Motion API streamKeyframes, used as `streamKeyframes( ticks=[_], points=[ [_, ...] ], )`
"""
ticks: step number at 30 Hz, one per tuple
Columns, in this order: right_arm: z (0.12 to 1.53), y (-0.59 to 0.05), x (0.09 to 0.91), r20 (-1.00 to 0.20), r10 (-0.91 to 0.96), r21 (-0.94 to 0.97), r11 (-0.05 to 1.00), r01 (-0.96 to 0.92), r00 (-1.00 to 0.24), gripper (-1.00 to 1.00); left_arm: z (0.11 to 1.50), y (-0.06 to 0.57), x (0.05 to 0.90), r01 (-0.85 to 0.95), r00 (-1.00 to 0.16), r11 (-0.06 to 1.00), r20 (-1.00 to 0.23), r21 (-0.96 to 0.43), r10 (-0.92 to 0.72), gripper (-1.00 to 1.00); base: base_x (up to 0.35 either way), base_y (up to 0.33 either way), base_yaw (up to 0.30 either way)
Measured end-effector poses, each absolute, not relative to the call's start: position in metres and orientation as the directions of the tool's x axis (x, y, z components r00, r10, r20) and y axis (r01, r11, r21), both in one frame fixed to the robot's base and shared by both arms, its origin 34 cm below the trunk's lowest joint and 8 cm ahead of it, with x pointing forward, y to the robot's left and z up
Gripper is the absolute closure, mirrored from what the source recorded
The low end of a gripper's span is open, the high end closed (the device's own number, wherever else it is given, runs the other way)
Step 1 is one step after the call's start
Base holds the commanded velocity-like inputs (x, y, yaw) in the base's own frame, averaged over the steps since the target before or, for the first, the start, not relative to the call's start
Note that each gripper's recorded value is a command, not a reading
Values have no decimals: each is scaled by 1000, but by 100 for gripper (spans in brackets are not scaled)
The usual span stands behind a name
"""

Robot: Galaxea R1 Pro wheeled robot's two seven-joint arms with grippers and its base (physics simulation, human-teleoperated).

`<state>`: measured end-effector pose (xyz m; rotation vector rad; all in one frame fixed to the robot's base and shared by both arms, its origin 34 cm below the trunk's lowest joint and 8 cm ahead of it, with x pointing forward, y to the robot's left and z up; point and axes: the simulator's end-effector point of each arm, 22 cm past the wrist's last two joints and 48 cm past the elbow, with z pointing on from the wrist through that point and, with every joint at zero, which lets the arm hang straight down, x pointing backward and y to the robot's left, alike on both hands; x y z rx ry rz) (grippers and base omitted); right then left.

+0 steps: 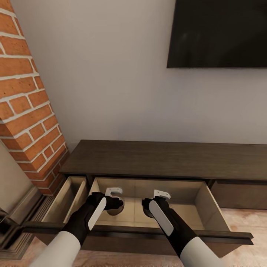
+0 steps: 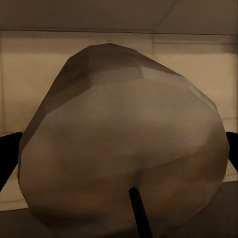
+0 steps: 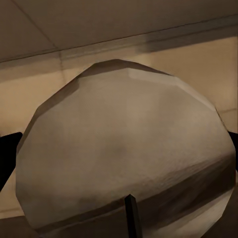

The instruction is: Place each of the two pumpkins and all three candles from the living room inside a cabinet in the living room (use any cabinet), then make sure every cabinet is closed, and position the cauldron so it is next to a table in the living room.

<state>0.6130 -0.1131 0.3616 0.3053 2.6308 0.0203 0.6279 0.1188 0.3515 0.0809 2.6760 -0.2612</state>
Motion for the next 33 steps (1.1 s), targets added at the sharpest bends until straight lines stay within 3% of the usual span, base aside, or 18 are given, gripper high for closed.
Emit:
streamKeyframes(
  ticks=[33],
  points=[
    [342, -113, 608, -438, 219, 61, 975, 214, -872, 100, 331, 120, 622, 90, -913, 981, -407, -174, 12, 100, 27, -27, 0]
  ],
)
